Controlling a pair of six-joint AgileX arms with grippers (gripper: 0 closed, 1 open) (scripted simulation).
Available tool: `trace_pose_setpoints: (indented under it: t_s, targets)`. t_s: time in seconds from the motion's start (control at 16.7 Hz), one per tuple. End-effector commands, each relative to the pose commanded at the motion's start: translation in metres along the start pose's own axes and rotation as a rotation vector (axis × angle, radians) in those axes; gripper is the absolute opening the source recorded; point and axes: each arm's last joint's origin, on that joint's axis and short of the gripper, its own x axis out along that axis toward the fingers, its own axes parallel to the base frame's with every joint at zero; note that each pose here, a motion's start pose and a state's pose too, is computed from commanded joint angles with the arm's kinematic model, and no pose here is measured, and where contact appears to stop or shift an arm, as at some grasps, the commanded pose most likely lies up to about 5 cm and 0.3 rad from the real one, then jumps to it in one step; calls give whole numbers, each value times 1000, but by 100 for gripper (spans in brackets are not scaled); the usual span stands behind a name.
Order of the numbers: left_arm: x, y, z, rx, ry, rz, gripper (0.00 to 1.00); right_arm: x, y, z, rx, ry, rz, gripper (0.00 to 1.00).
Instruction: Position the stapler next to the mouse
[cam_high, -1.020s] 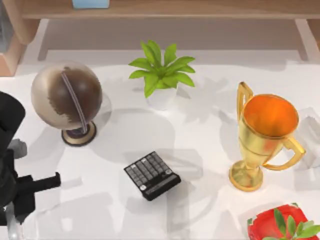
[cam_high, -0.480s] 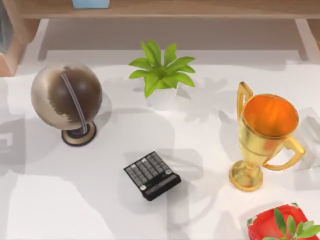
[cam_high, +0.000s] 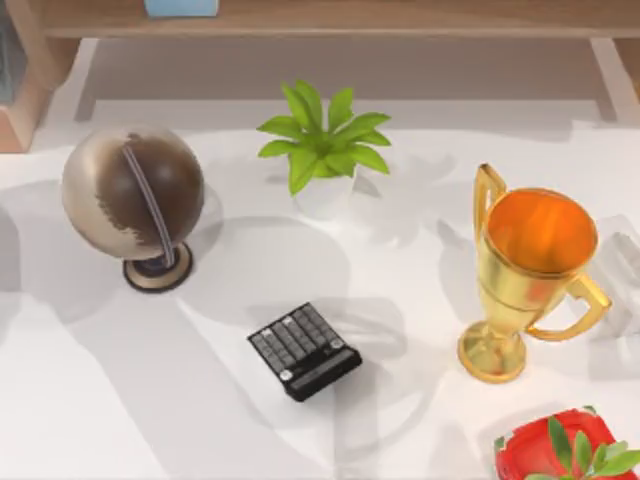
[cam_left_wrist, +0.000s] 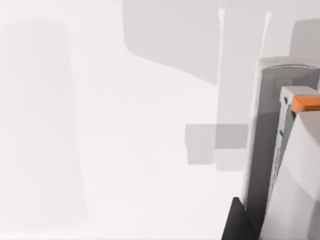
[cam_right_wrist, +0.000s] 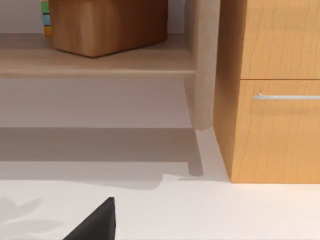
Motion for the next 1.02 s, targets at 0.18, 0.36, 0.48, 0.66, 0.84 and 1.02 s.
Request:
trace_pose_setpoints:
  t_s: [0.18,0.36,0.48,0.66,0.84,1.02]
  targets:
    - [0,1,0,2,-1,0,0,0,0,0,0,0,0,100]
    - [-1,-2,1,8,-3,3,0,0,0,0,0,0,0,100]
    - [-1,-5,3,22,-11,0,0,0,0,0,0,0,0,100]
    - [-2,-14,8,67,-45,-8,0,0,0,0,0,0,0,100]
    - [-6,-24,15,115,-94,-10,0,0,0,0,0,0,0,100]
    - [-10,-30,19,147,-137,-5,0,0,0,0,0,0,0,100]
